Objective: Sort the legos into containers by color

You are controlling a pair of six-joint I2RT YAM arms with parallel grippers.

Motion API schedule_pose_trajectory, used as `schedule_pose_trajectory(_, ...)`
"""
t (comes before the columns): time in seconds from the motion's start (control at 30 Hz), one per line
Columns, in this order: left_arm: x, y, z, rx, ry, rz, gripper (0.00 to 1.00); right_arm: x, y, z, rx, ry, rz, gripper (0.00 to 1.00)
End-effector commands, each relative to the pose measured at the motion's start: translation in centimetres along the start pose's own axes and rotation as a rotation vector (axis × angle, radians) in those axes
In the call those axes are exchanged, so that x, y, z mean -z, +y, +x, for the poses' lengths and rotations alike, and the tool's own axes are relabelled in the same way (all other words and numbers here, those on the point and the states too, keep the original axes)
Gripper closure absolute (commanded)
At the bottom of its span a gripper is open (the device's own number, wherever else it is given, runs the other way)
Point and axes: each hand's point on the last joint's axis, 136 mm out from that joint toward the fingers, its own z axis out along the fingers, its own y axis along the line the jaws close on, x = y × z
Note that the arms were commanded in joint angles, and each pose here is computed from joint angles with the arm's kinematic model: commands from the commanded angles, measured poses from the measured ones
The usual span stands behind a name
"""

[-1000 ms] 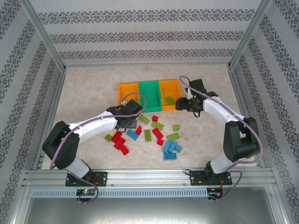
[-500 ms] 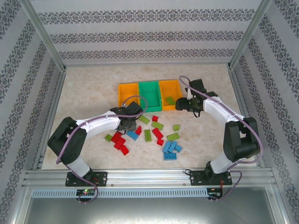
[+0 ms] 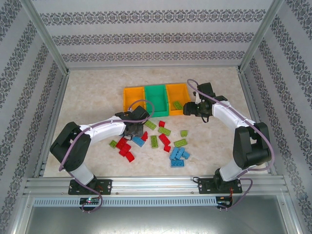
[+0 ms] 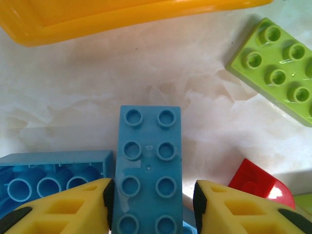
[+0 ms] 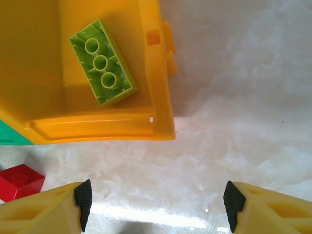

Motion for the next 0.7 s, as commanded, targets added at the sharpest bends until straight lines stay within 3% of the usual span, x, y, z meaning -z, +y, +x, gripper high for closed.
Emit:
schedule_pose_trajectory(0.0, -0.4, -0.5, -0.4, 0.013, 0.004, 0.016, 0.53, -0.2, -0.2, 0.4, 0.003, 0.006, 0.009, 0.25)
schedule_pose_trajectory(0.4, 0.3, -0.4, -0.9, 0.022, -0.015, 0.006, 0.71, -0.2, -0.5, 0.5, -0.002, 0.001, 0.008, 0.24)
schedule_pose_trajectory(0.67, 5.8, -0.3, -5.2, 0.019, -0.180, 0.014, 0.74, 0.0, 0.1, 0.8, 0.020, 0.002, 0.001, 0.25)
